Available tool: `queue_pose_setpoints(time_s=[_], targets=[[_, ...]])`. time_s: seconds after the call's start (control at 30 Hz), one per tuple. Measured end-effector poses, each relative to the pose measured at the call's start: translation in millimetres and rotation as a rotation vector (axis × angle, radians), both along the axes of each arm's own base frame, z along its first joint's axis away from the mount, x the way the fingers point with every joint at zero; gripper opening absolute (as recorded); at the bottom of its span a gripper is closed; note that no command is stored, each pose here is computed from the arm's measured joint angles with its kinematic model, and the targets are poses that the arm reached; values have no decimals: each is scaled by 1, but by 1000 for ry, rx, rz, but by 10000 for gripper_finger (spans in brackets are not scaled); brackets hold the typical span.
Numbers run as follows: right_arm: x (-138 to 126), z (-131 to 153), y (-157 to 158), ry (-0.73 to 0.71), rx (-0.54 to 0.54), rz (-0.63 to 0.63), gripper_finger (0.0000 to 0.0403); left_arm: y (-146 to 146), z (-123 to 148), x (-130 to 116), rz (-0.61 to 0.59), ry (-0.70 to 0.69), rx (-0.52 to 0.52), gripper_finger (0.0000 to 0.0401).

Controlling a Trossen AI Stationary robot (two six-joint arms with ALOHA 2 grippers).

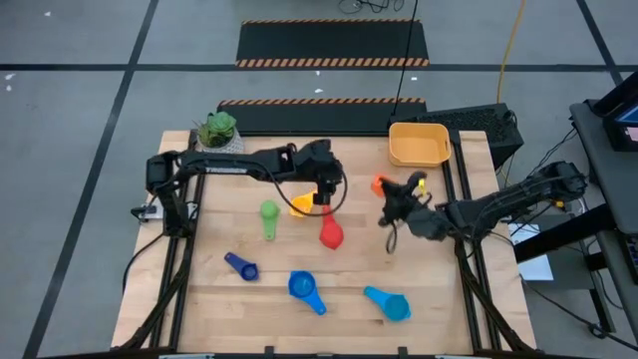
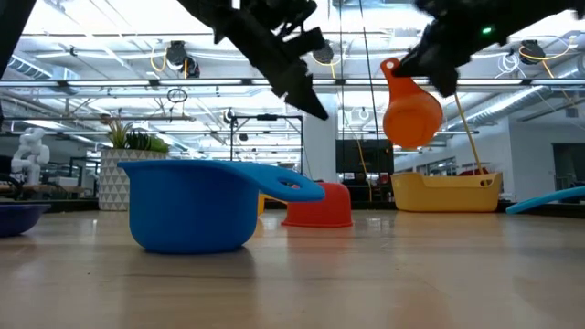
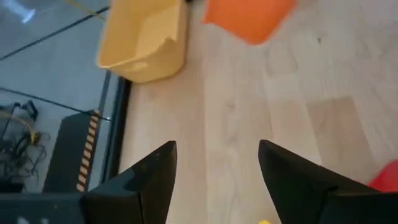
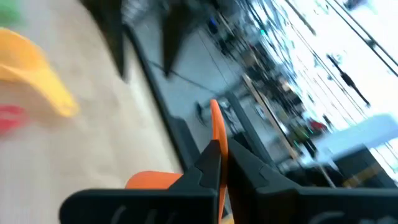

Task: Nest measuring cups in basket
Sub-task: Put the orange measuring cup into the yellow bin

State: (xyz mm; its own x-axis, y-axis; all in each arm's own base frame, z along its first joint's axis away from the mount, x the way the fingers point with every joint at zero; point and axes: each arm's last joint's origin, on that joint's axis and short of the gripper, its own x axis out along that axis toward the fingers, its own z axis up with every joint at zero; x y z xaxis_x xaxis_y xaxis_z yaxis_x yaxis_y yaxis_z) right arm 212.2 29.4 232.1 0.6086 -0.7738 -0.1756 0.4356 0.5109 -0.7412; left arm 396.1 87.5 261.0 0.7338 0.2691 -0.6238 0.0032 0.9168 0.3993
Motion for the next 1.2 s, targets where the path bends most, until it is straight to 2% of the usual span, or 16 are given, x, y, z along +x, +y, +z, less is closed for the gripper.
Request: queue_pose_setpoints(time_s=[0.13, 0.27, 0.33, 0.4, 0.67, 0.87, 1.2], targets=[[6, 14, -30, 26, -36, -130, 0, 12, 10, -12, 81, -5, -58, 230], [6, 22, -60, 148, -107, -306, 0, 24, 12, -19, 148, -1, -80, 230], [4, 21, -75, 236, -150, -399, 0, 29, 11, -21, 178, 7, -88, 230], [1, 20, -87, 302, -165, -442, 0, 35, 11, -23, 201, 2, -93, 230], [-9, 1, -141, 512, -146, -643, 0, 39, 12, -25, 219, -4, -97, 230], [-11, -26, -173, 557, -53, -698, 0, 36, 12, -24, 195, 3, -78, 230], [-13, -55, -206, 593, 9, -762, 0, 36, 12, -24, 193, 6, -78, 230]])
